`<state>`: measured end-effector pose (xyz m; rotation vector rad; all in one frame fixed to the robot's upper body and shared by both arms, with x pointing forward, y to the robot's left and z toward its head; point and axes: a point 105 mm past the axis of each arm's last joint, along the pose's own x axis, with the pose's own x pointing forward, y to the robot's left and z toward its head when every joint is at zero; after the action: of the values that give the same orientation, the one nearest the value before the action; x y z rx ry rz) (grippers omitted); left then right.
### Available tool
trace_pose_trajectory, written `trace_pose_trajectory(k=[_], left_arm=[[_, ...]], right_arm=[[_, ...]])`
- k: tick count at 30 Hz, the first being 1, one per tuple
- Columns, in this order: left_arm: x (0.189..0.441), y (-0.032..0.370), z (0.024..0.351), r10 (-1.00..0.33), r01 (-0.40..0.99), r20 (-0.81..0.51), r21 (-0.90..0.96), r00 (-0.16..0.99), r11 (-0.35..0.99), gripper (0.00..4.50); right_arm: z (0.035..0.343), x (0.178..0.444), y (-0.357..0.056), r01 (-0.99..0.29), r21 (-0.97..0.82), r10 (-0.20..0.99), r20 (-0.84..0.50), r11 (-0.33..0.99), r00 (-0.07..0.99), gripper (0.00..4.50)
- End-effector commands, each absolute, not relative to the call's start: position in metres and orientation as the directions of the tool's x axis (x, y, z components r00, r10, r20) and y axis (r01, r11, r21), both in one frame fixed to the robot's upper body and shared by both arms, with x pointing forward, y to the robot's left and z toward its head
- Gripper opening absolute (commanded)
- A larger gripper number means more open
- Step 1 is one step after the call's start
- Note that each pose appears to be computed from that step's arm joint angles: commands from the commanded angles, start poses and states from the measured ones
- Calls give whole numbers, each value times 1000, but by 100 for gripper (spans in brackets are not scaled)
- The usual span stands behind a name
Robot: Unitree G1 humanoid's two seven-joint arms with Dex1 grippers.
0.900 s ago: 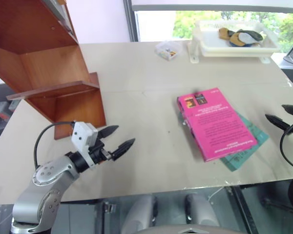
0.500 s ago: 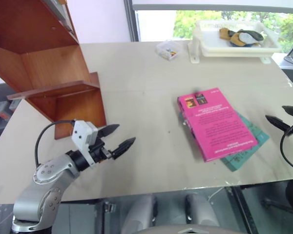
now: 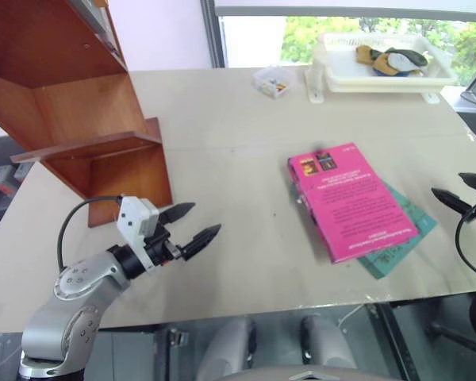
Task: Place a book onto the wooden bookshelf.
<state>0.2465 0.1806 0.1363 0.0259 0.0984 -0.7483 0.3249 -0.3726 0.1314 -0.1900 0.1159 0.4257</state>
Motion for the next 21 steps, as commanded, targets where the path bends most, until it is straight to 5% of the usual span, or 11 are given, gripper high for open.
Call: trace_pose_trajectory(k=[1,9,14,21], left_arm=[[247,182,147,-690,692,-65,25,721,721,446],[231,186,166,-784,784,-25,16,620,620,446],[213,192,170,-863,862,-37,-42,504,505,446],[218,198,183,-895,894,-11,-35,446,446,446]], right_arm=[[143,323,-381,-394,-252,360,-170,884,917,450],[120,316,-377,-433,-343,329,-321,833,888,450],[110,313,-368,-456,-328,345,-345,827,873,450],[110,312,-337,-492,-250,421,-290,834,860,450]])
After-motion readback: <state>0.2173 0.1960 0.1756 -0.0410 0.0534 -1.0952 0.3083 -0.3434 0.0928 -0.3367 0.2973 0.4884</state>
